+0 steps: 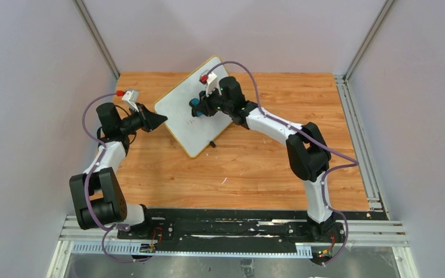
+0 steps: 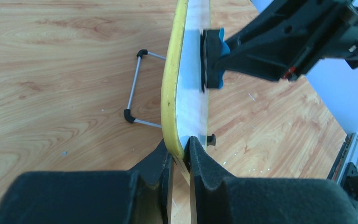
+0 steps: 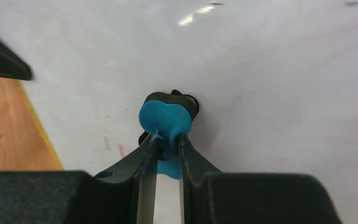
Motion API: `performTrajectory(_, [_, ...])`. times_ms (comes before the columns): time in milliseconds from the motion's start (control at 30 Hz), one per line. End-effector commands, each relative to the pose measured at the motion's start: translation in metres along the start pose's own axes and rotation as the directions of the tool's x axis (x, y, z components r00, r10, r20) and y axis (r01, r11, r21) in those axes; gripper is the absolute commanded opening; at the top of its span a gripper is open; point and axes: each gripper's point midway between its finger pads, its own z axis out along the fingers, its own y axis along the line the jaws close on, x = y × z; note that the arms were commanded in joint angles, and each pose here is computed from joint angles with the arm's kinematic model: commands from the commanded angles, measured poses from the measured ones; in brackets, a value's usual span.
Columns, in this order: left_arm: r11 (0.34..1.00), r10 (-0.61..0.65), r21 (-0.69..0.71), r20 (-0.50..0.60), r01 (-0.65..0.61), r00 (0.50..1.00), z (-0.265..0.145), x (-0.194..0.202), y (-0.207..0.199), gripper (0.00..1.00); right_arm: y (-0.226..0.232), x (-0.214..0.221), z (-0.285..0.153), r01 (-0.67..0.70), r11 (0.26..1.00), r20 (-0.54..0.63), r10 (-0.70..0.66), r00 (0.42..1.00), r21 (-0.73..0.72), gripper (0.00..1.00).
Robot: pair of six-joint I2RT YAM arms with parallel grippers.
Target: Erase the whiteboard
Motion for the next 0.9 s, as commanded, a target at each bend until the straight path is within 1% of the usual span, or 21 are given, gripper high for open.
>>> performTrajectory(0, [0.997,0.072,-0.023,-0.022,-0.072,0.997,0.0,0.007,0.006,0.0,0.07,0.004,0.012,0.001,0.991,-0.004,-0.002,1.0,-0.131,0.01])
performTrajectory(167, [0.997,0.075,-0.022,-0.021,-0.076,0.997,-0.001,0.007,0.005,0.0,0.108,0.013,0.022,0.006,0.981,-0.015,-0.009,1.0,-0.194,0.01])
performTrajectory(300, [0.997,0.077,-0.022,-0.023,-0.078,0.997,-0.002,0.006,0.003,0.0,0.105,0.019,0.022,0.009,0.985,-0.026,-0.014,1.0,-0.173,0.01])
performTrajectory(467, [0.997,0.08,-0.019,-0.02,-0.08,0.997,-0.003,0.005,0.002,0.0,0.078,0.028,0.017,0.003,0.993,-0.046,-0.009,0.999,-0.119,0.0])
performTrajectory(733, [0.996,0.085,-0.022,-0.021,-0.085,0.996,-0.003,0.003,0.002,0.0,0.007,0.049,-0.001,-0.02,1.0,-0.077,0.021,0.997,0.019,0.0])
performTrajectory(867, [0.996,0.084,-0.022,-0.022,-0.084,0.996,-0.003,0.004,0.002,0.0,-0.022,0.049,-0.013,-0.039,0.996,-0.065,0.044,0.997,0.078,0.0])
